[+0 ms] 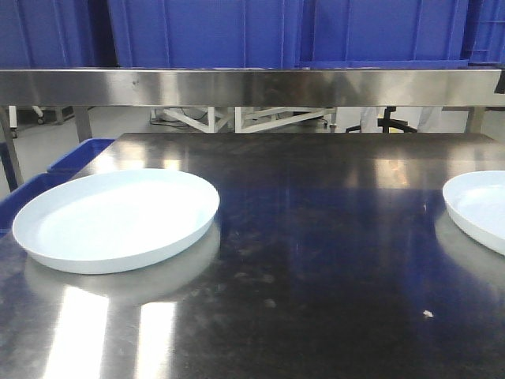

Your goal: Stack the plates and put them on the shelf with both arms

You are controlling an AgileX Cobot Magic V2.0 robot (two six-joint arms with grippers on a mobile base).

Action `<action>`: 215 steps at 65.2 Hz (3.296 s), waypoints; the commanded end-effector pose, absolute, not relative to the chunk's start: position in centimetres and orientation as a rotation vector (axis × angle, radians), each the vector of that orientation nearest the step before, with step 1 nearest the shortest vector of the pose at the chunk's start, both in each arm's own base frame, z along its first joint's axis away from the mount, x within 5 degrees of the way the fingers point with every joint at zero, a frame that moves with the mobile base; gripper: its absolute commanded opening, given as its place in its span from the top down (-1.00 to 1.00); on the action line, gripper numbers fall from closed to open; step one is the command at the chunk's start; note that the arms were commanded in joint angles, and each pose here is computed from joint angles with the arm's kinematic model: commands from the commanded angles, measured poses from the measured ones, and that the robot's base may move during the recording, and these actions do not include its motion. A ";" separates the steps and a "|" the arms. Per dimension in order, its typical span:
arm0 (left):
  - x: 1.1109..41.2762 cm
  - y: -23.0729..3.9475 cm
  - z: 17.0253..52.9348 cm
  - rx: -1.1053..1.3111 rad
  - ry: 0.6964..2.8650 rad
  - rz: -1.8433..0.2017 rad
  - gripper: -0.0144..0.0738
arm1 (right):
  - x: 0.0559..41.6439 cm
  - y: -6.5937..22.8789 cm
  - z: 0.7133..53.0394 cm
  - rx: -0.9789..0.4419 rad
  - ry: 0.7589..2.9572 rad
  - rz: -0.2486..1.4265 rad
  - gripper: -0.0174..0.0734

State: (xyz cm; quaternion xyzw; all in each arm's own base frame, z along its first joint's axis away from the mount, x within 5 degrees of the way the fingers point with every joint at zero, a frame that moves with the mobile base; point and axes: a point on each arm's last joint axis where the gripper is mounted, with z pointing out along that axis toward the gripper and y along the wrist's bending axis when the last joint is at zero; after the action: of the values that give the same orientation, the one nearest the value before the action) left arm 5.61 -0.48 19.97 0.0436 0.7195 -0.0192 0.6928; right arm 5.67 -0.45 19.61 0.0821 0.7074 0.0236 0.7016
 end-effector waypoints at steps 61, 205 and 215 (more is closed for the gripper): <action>5.4 -0.5 22.7 0.119 1.477 -0.013 0.45 | 5.5 -0.5 20.6 0.176 1.462 0.043 0.51; 20.4 -2.8 41.2 0.134 1.851 -0.090 0.45 | 4.5 -0.4 25.8 0.142 1.344 0.021 0.51; 20.3 -2.8 41.1 0.135 1.866 -0.089 0.45 | 5.0 -0.4 30.4 0.159 1.558 0.024 0.51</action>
State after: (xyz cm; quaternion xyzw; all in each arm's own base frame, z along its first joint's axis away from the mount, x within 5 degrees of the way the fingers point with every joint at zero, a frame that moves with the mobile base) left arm 20.50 -2.70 39.05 0.0588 0.8355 -0.0331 0.5453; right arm 4.69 -0.33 27.25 0.0731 0.6996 0.0188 0.7105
